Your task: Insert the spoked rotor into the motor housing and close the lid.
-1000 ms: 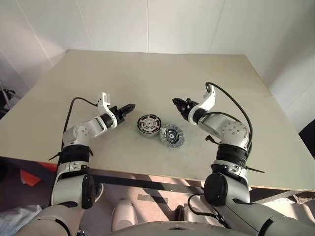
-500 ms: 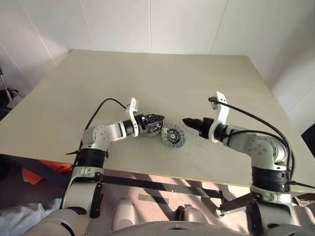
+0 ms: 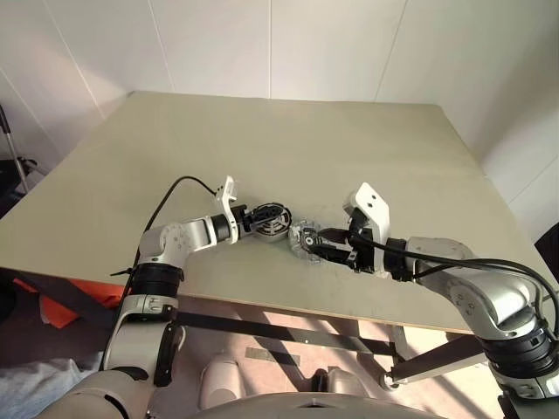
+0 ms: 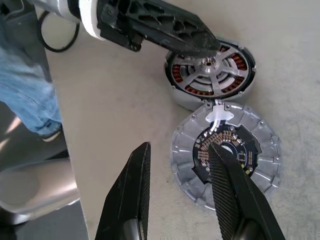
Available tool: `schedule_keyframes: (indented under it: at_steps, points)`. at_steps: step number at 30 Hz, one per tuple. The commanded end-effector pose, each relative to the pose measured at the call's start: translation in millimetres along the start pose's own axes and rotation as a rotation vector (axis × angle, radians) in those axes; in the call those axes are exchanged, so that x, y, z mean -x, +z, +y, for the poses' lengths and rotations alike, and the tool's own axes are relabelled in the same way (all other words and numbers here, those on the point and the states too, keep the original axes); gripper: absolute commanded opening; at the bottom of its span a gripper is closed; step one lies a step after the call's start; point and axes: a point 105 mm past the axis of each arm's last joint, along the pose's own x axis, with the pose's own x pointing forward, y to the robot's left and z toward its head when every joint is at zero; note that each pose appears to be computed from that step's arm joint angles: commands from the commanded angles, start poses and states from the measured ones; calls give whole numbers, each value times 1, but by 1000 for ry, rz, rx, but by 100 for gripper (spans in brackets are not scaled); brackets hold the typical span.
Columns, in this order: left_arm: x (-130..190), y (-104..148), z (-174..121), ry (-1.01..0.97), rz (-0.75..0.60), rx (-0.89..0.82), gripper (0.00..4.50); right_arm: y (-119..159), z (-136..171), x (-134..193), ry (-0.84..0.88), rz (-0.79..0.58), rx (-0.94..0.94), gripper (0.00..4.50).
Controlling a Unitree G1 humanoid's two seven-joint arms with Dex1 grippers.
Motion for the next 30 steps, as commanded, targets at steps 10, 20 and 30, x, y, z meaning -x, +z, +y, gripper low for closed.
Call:
schedule_keyframes:
  at_steps: [10,20,30]
  points:
    - [2,11,-1,12,-32,-31,225,-15,-2,-5,-17,69,172,198]
    - [2,12,1,24,-36,-27,225,-25,3,-7,18,92,191,198]
    - [6,17,3,41,-56,-30,225,-23,-2,-18,8,82,213,198]
